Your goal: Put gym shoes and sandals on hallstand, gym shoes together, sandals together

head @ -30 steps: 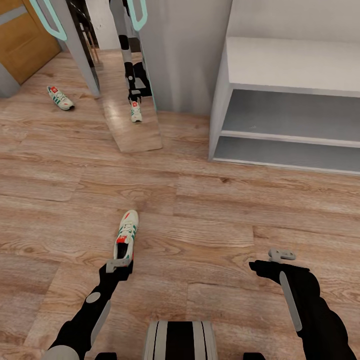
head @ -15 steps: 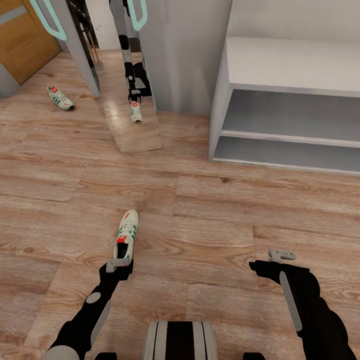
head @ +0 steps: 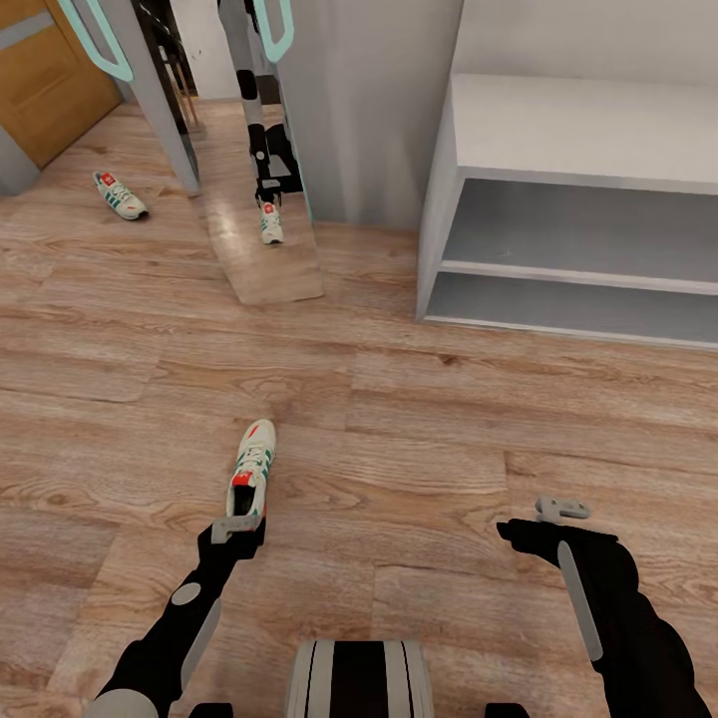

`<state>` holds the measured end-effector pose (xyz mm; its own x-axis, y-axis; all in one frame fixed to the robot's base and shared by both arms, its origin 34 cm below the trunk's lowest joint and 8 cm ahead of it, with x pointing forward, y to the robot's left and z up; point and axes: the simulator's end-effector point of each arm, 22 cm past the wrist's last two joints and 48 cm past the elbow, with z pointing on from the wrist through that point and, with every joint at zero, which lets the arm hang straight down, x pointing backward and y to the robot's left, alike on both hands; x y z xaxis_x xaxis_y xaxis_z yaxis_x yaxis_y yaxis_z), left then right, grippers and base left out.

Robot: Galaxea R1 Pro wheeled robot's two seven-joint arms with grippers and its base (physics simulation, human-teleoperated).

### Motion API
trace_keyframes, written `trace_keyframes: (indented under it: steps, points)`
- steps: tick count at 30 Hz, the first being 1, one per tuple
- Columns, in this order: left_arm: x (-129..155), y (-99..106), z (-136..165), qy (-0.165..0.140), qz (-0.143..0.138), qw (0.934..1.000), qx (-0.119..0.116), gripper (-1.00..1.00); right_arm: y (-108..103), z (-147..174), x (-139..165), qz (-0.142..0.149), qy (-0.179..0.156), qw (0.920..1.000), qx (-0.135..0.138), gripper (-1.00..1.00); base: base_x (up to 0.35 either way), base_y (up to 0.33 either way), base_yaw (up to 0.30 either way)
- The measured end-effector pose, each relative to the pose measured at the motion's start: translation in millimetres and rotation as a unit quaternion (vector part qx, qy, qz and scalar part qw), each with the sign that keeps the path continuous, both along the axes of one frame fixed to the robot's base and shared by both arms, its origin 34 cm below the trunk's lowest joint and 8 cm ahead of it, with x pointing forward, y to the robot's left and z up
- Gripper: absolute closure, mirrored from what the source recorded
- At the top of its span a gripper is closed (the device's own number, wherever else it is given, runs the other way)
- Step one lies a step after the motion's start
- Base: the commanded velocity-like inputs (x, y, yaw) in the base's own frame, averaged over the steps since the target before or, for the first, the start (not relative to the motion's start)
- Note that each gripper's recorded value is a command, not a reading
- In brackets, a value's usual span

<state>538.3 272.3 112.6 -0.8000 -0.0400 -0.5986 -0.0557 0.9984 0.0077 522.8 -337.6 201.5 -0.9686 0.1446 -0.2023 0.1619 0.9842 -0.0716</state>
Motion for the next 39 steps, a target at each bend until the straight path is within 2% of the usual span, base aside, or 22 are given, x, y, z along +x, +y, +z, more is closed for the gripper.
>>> trace_keyframes:
  steps: [30,39]
  points:
    - [-2.7,-1.3,0.7,0.000,-0.003,1.0000,0.000,-1.00,0.0,0.0,0.0,0.000,0.000,1.0000,0.000,-1.00,0.000,0.000,0.000]
    - [-17.3,-0.9,-16.6,0.018,-0.002,0.9998,0.001,-1.00,2.4,-17.1,-10.8,0.003,0.018,0.9998,0.001,-1.00,0.000,0.000,0.000]
